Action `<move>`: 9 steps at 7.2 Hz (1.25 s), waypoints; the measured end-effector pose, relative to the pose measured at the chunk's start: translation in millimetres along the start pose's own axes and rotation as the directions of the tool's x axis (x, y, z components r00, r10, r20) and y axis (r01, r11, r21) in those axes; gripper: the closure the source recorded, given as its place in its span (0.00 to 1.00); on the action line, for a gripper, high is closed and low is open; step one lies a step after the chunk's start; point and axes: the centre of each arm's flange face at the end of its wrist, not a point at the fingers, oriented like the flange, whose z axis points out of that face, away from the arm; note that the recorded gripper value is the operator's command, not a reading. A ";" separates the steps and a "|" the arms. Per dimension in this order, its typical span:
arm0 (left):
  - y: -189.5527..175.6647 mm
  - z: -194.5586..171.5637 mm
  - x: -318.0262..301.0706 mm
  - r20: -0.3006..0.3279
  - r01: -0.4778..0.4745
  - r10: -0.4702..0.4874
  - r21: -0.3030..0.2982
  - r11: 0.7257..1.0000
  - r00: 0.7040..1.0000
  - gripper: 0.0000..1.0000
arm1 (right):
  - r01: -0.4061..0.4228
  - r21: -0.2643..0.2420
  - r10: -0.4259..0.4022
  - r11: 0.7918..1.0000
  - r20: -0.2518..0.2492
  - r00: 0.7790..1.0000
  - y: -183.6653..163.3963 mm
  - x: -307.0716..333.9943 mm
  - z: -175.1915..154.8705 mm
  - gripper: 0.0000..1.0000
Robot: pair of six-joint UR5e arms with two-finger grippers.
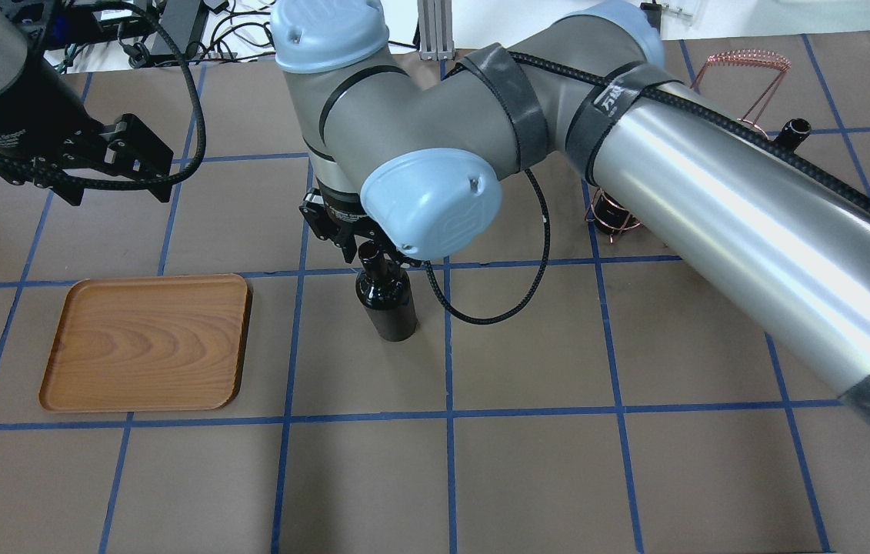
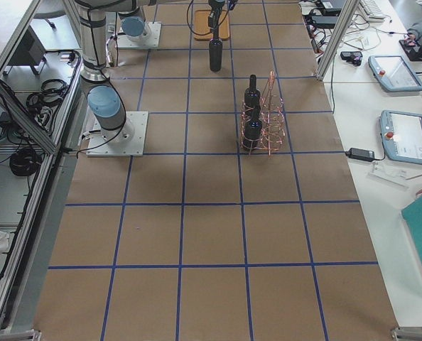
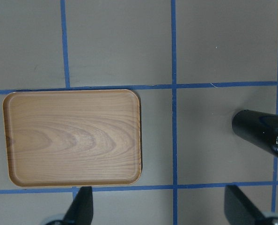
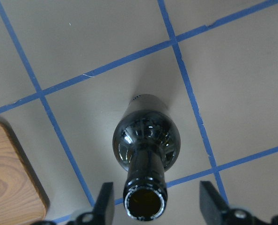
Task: Take wine from basket and place on tray
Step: 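Release the upright bottle on the table and raise the right gripper, then move the left gripper down over the standing bottle's neck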
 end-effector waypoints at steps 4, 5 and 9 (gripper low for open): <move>-5.4 13.0 0.0 -0.001 0.004 -0.004 -0.024 1.000 1.000 0.00 | 0.217 0.087 -0.223 0.972 0.061 0.973 -133.4 186.1 -135.1 0.00; -5.0 12.7 5.3 -0.005 0.028 -0.028 -0.020 0.999 1.000 0.00 | 0.252 0.081 -0.254 0.964 0.016 0.967 -135.5 235.0 -160.1 0.00; -4.0 13.1 76.6 -0.031 0.030 -0.028 0.039 0.999 0.999 0.00 | 0.349 0.081 -0.343 0.934 -0.080 0.936 -102.2 241.4 -160.6 0.00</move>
